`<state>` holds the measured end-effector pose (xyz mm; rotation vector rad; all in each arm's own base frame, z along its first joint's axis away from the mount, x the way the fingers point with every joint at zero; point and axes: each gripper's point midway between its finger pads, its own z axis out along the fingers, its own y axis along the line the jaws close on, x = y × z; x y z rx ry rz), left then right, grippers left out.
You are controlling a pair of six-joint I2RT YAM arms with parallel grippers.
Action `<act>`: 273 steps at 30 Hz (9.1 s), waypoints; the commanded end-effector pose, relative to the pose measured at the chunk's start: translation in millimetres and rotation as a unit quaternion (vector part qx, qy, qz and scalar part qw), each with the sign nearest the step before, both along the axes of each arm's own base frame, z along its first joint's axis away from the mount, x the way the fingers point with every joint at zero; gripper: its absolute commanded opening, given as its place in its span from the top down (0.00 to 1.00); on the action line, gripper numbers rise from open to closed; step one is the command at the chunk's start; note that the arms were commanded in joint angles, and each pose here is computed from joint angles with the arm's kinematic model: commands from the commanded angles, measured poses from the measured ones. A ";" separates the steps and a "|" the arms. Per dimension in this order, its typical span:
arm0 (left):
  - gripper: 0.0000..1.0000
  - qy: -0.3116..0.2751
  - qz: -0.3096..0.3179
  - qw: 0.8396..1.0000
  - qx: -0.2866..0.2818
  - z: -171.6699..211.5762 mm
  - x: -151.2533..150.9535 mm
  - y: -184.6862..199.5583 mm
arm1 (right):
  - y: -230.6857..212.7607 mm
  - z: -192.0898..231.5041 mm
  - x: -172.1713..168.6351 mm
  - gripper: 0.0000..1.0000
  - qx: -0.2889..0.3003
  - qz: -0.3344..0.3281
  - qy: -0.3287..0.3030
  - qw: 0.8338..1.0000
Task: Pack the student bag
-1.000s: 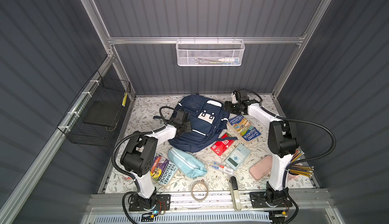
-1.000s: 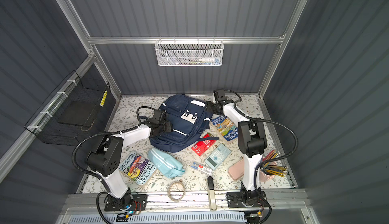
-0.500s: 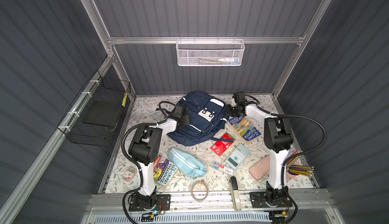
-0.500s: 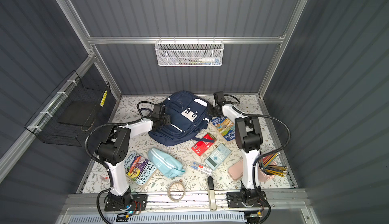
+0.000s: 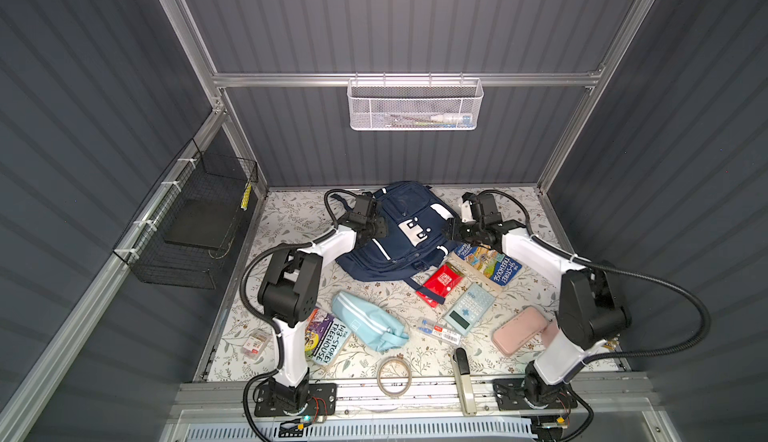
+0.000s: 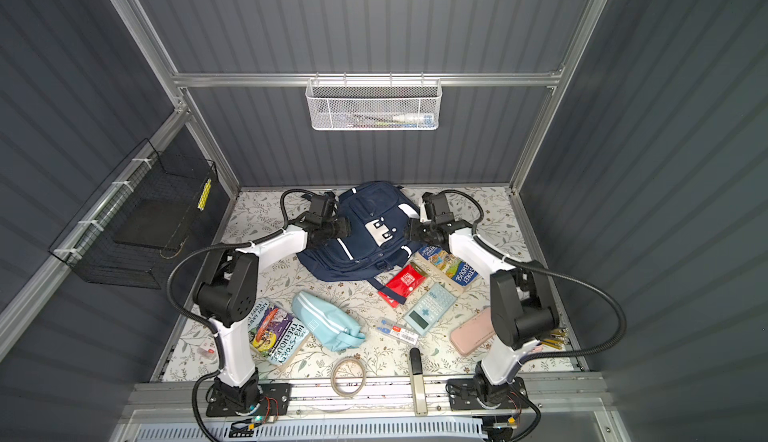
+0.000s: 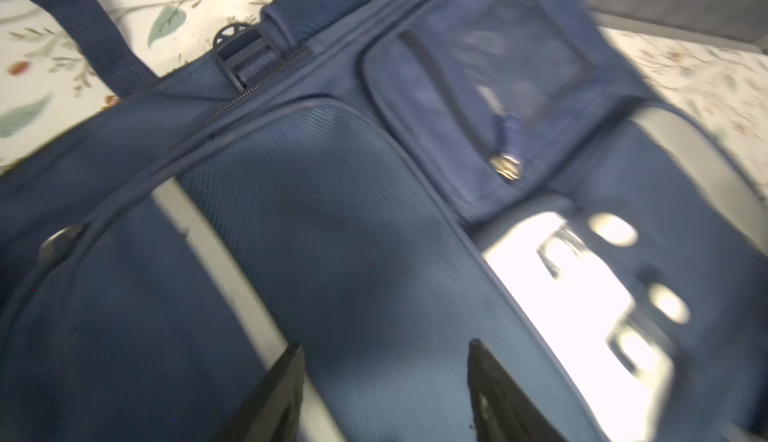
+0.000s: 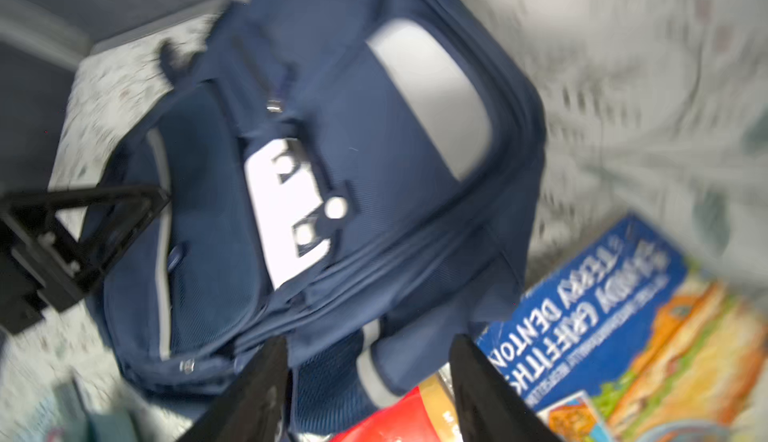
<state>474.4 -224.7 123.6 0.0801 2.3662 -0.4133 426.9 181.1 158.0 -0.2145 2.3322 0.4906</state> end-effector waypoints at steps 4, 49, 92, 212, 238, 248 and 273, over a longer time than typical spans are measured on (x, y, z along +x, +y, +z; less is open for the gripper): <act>0.35 -0.007 -0.035 0.998 -0.060 52.4 -58.9 3.9 | 25.7 9.9 -43.5 0.24 -0.180 0.351 -0.198 0.897; 0.45 -0.079 -0.115 0.989 -0.051 20.0 -146.2 -88.3 | 94.2 23.7 -63.0 1.00 -0.134 0.521 -0.175 0.825; 1.00 -0.001 -0.025 0.999 -0.027 23.3 -152.3 13.7 | 55.1 -1.9 -56.1 1.00 -0.185 0.481 -0.146 0.845; 0.67 0.040 0.093 0.992 -0.073 -19.5 -160.4 111.5 | 247.8 -74.7 -116.5 1.00 -0.159 0.421 -0.113 0.886; 0.68 0.028 0.024 0.997 -0.071 -32.4 -159.8 68.0 | 254.4 2.8 -114.7 1.00 -0.107 0.430 -0.156 0.883; 0.63 0.049 0.034 0.998 -0.012 -60.6 -173.7 79.1 | 254.3 15.0 -106.7 1.00 -0.077 0.424 -0.150 0.890; 0.74 0.045 0.008 0.996 -0.072 -43.1 -162.4 82.6 | 224.5 -13.5 -120.8 1.00 -0.097 0.459 -0.123 0.875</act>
